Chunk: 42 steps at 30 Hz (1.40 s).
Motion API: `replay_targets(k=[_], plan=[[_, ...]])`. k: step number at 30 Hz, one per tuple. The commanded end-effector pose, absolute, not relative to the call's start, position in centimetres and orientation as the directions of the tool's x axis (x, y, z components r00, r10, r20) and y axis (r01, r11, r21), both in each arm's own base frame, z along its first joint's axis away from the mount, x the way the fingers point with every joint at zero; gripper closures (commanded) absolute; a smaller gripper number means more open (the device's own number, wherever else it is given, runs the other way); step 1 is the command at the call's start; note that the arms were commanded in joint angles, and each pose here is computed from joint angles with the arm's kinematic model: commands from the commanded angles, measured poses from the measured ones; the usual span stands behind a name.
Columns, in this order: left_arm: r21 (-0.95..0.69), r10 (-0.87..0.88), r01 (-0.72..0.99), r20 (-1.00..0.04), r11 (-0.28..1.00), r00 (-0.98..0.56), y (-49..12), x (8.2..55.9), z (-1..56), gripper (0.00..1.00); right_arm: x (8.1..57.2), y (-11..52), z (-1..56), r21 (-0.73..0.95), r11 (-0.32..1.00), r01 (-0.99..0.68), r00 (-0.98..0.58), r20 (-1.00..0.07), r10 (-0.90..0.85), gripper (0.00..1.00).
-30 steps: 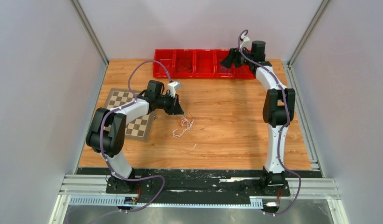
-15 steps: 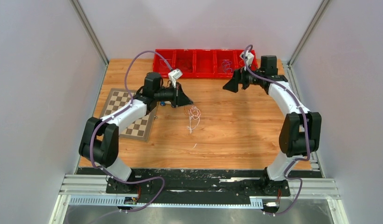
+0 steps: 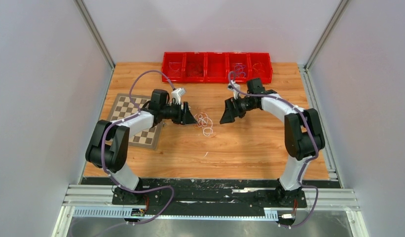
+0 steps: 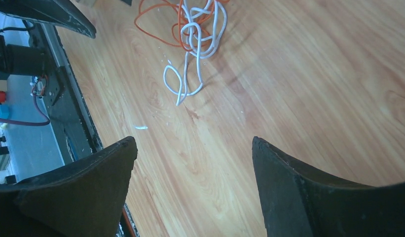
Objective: Untangle the cables
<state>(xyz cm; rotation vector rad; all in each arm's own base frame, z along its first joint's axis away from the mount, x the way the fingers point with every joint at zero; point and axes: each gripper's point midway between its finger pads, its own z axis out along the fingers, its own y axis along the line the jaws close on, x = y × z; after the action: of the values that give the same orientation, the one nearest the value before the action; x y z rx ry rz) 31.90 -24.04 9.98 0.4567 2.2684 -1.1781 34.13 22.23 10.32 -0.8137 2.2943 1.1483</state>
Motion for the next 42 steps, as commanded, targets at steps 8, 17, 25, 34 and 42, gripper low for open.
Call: replay_targets(k=[8, 17, 25, 34, 42], plan=[[-0.619, 0.036, 0.488, -0.597, 0.616, -0.802, -23.7, 34.5, 8.2, 0.27, 36.6, 28.8, 5.9, 0.514, 0.484, -0.708, -0.701, -0.593, -0.396, 0.18], [-0.623, 0.060, 0.486, -0.577, 0.613, -0.815, -24.6, 35.5, 6.1, 0.47, 35.0, 29.9, 3.0, 0.530, 0.471, -0.705, -0.709, -0.550, -0.440, 0.38], [-0.536, 0.114, 0.592, -0.676, 0.602, -0.728, -23.3, 33.9, 9.5, 1.00, 33.7, 25.0, 3.7, 0.433, 0.512, -0.742, -0.664, -0.585, -0.466, 0.90], [-0.396, 0.098, 0.646, -0.801, 0.653, -0.590, -19.2, 32.3, 15.3, 1.00, 34.3, 14.1, 5.8, 0.297, 0.643, -0.707, -0.660, -0.604, -0.447, 1.00], [-0.318, 0.010, 0.562, -0.865, 0.764, -0.502, -13.2, 35.2, 19.5, 1.00, 38.0, 3.1, 6.7, 0.260, 0.826, -0.500, -0.770, -0.570, -0.286, 1.00]])
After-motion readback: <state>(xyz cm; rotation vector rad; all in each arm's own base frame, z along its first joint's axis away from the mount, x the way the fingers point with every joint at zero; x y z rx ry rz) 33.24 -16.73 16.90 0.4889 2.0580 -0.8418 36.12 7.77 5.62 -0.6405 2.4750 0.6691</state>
